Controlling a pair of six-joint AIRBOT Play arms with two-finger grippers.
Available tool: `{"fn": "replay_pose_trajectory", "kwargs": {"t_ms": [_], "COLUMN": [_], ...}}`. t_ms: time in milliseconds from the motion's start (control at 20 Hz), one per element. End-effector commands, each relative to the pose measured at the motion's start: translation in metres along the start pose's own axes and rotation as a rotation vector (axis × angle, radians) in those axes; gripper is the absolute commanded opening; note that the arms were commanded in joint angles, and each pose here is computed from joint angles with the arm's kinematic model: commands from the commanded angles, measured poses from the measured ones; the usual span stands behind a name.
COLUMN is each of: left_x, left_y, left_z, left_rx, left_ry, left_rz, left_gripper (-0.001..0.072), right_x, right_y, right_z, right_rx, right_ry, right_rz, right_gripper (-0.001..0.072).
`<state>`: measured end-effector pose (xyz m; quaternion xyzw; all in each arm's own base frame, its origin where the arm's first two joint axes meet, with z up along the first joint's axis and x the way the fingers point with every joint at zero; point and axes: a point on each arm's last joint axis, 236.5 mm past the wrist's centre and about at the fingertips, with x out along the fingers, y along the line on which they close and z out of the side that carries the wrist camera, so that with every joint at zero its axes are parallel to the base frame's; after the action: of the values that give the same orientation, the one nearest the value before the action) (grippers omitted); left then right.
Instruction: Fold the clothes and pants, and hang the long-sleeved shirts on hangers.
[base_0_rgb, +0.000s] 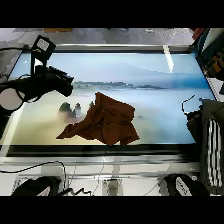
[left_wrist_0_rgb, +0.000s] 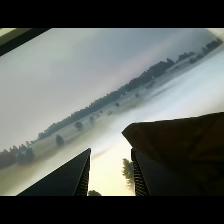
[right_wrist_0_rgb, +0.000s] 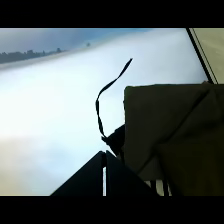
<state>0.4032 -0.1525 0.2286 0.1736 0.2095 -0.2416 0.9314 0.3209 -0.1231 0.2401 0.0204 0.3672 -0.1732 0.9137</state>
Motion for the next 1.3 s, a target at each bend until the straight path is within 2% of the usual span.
{"fn": "replay_pose_trajectory", "kwargs": {"t_ms": [0,100,200,300,400,550,650,700,800,850,1000,1100,1250], "left_x": [0.0,0.0,0.0,0.0,0.0,0.0,0.0,0.0,0.0,0.0,0.0,0.0,0.0], "left_y": [-0.008,-0.008,-0.008,-0.008,-0.008,-0.008,-0.008,-0.008,-0.008,-0.008,-0.008,-0.008,-0.008], "left_z": [0.004,0.004,0.004,0.004,0.004,0.004,0.004,0.004,0.004,0.004,0.004,0.004,0.004], "left_rx": [-0.044,-0.044,-0.044,-0.043,-0.044,-0.043,-0.043,-0.043,-0.044,-0.043,-0.044,-0.043,-0.043], "left_ry": [-0.018,-0.018,-0.018,-0.018,-0.018,-0.017,-0.018,-0.018,-0.018,-0.018,-0.017,-0.017,-0.017], "left_rz": [-0.035,-0.035,-0.035,-0.035,-0.035,-0.035,-0.034,-0.034,-0.035,-0.035,-0.035,-0.035,-0.035], "left_gripper": [0.0286,0.0286,0.0286,0.0286,0.0286,0.0286,0.0286,0.0286,0.0286,0.0286,0.0286,0.0286,0.0286], "right_x": [0.007,0.016,0.038,0.068,0.089,0.086,0.072,0.068,0.072,0.078,0.091,0.096,0.116], "right_y": [0.002,0.018,0.048,0.089,0.142,0.212,0.241,0.253,0.274,0.282,0.304,0.314,0.304], "right_z": [0.028,0.044,0.027,-0.026,-0.093,-0.196,-0.25,-0.269,-0.297,-0.306,-0.317,-0.315,-0.312], "right_rx": [0.003,0.032,0.016,-0.101,-0.227,-0.374,-0.402,-0.385,-0.383,-0.399,-0.457,-0.465,-0.46], "right_ry": [-0.107,-0.158,-0.058,0.182,0.416,0.696,0.837,0.88,0.886,0.863,0.773,0.726,0.706], "right_rz": [0.005,0.074,0.183,0.327,0.549,0.901,1.049,1.078,1.073,1.053,1.006,0.984,0.887], "right_gripper": [0.0014,0.0014,0.0013,0.0013,0.0013,0.0013,0.0014,0.0072,0.0455,0.051,0.0506,0.0467,0.0467]}}
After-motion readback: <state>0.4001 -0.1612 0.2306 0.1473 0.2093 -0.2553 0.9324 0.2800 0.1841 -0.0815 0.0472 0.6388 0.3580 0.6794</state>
